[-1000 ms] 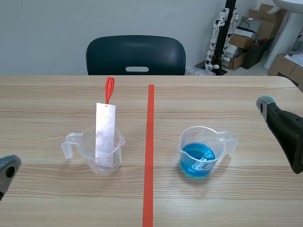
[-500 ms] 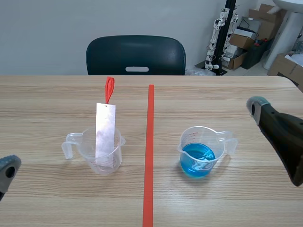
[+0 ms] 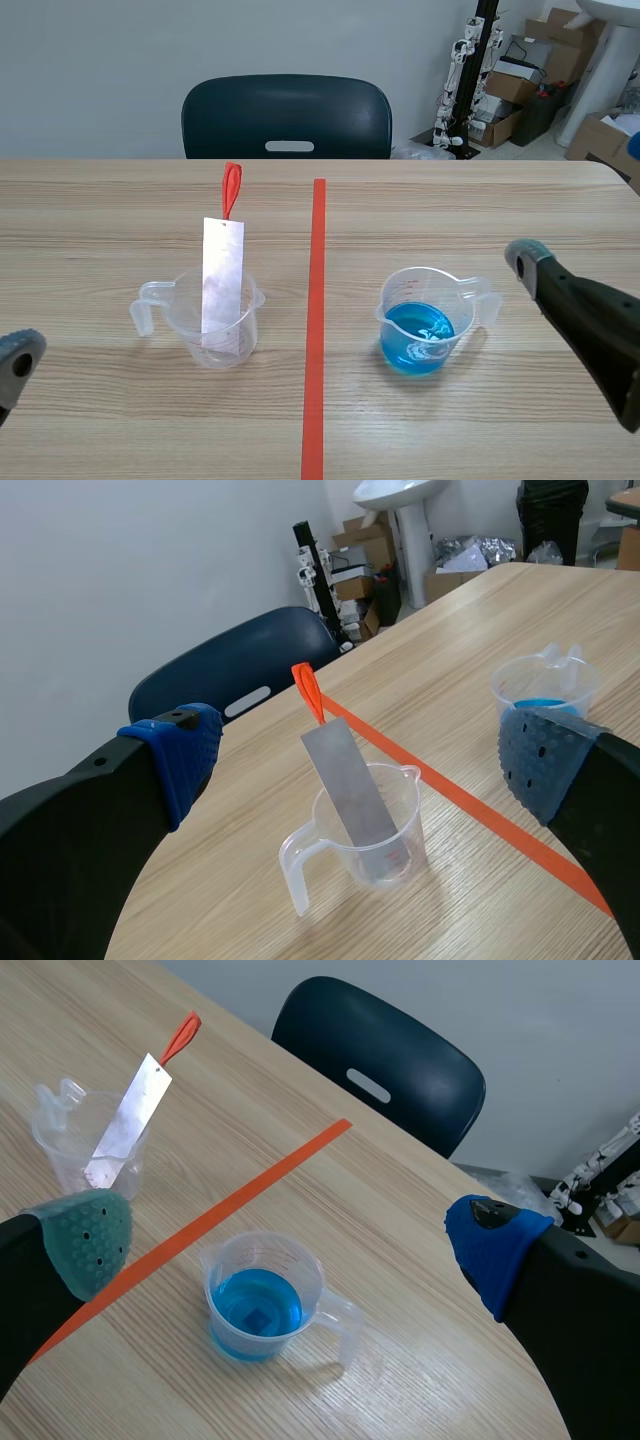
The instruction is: Do the redox reaction experiment. return to the home posture
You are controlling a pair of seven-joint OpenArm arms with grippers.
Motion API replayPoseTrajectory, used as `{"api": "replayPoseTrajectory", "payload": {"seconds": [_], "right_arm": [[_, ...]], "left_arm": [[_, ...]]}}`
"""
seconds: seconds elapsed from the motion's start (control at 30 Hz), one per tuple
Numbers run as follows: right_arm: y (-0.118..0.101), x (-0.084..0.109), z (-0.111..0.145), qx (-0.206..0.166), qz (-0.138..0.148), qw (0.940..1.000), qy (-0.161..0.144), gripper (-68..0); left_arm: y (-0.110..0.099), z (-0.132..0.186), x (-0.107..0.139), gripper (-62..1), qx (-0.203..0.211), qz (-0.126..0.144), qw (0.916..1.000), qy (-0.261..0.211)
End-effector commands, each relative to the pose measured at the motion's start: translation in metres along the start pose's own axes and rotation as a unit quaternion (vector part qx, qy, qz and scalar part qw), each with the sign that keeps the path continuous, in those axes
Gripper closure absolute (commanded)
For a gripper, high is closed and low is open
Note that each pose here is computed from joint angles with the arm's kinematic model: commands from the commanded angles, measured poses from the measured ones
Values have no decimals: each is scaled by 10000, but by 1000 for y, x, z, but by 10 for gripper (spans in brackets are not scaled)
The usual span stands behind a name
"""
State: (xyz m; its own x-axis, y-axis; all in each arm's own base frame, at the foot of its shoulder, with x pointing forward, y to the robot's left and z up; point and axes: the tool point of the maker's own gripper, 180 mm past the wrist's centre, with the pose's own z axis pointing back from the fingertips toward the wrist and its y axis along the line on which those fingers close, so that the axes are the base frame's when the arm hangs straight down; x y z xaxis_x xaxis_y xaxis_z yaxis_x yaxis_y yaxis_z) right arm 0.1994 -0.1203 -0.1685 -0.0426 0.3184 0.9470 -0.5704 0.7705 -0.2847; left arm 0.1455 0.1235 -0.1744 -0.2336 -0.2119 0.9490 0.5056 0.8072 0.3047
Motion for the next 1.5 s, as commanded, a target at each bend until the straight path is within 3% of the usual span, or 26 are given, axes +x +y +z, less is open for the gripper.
{"api": "replayPoseTrajectory", "payload": {"seconds": [0.0,0.37,1.47], "right_arm": [[0,2,-1,-4,-27,10000,-36,-679],[1,-5,-1,9,-39,9998,172,-679],[1,-5,-2,26,-43,9998,172,-679]], "left_arm": [[2,-1,6,-581,48,10,9999,-141],[2,-1,6,-581,50,12,9999,-142],[2,-1,6,-581,50,12,9999,-143]]}}
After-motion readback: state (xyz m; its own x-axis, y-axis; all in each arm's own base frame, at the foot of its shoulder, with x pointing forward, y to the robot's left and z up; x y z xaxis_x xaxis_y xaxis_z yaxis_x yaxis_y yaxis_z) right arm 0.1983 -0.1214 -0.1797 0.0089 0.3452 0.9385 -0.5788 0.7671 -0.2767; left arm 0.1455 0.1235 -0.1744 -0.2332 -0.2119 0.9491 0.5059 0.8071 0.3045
